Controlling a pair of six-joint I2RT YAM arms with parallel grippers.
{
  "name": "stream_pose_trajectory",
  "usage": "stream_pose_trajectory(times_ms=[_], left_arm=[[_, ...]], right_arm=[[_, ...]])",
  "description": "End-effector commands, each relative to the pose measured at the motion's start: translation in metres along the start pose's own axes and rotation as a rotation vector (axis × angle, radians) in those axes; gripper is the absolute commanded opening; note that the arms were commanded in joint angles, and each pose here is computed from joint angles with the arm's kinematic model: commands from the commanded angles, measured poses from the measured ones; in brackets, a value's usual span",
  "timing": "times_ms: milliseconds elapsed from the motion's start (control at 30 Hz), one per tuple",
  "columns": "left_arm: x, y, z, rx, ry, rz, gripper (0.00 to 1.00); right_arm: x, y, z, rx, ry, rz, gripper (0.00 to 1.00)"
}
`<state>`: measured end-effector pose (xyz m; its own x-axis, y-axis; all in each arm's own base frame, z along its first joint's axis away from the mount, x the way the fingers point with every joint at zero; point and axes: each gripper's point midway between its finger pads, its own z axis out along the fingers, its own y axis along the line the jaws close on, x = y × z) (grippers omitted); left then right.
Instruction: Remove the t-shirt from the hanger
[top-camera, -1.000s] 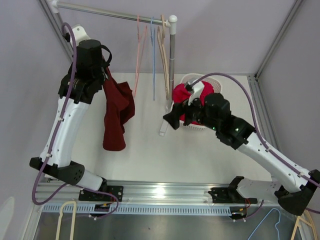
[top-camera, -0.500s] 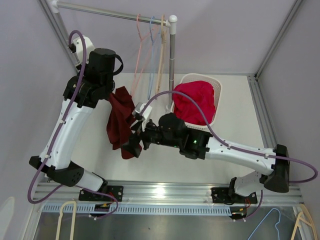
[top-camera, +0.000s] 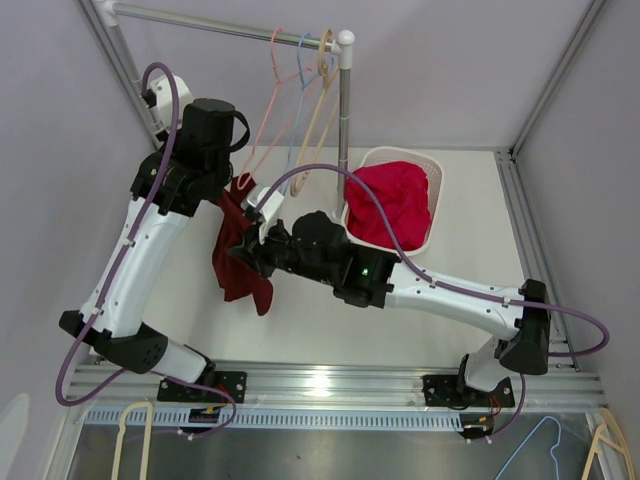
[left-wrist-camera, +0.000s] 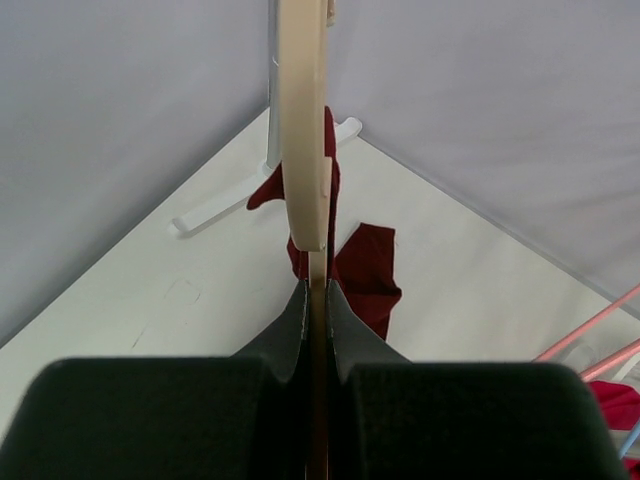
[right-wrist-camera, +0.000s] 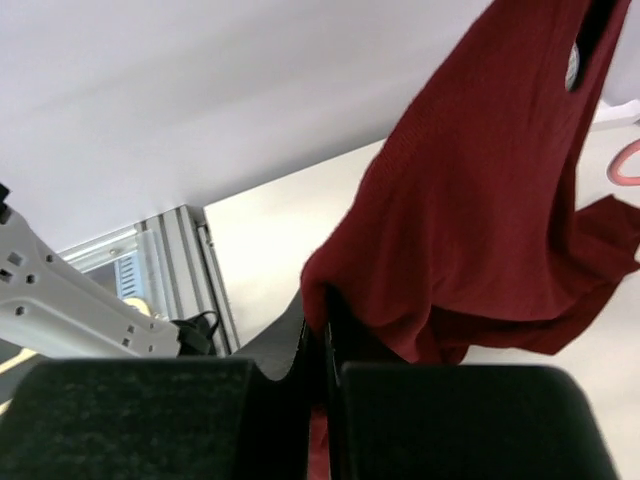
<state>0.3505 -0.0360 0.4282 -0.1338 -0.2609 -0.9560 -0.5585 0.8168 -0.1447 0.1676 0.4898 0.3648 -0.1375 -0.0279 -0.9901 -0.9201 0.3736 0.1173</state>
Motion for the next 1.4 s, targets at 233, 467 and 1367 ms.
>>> stream_pose_trajectory(times_ms=[233, 467, 1367], left_arm=[[-0.012, -0.01, 0.003, 0.029, -0.05, -0.065, 0.01], [-0.018, -0.015, 0.012, 0.023, -0.062, -0.058, 0.01], [0.04, -0.017, -0.089, 0.486, 0.282, -0.012, 0.01]], right_arm=[[-0.013, -0.001, -0.045, 0.065, -0.04, 0.019, 0.0], [-0.01, 0.0, -0.07, 0.083, -0.026, 0.02, 0.0], [0.085, -0.035, -0.019, 0.137, 0.116, 0.108, 0.0]])
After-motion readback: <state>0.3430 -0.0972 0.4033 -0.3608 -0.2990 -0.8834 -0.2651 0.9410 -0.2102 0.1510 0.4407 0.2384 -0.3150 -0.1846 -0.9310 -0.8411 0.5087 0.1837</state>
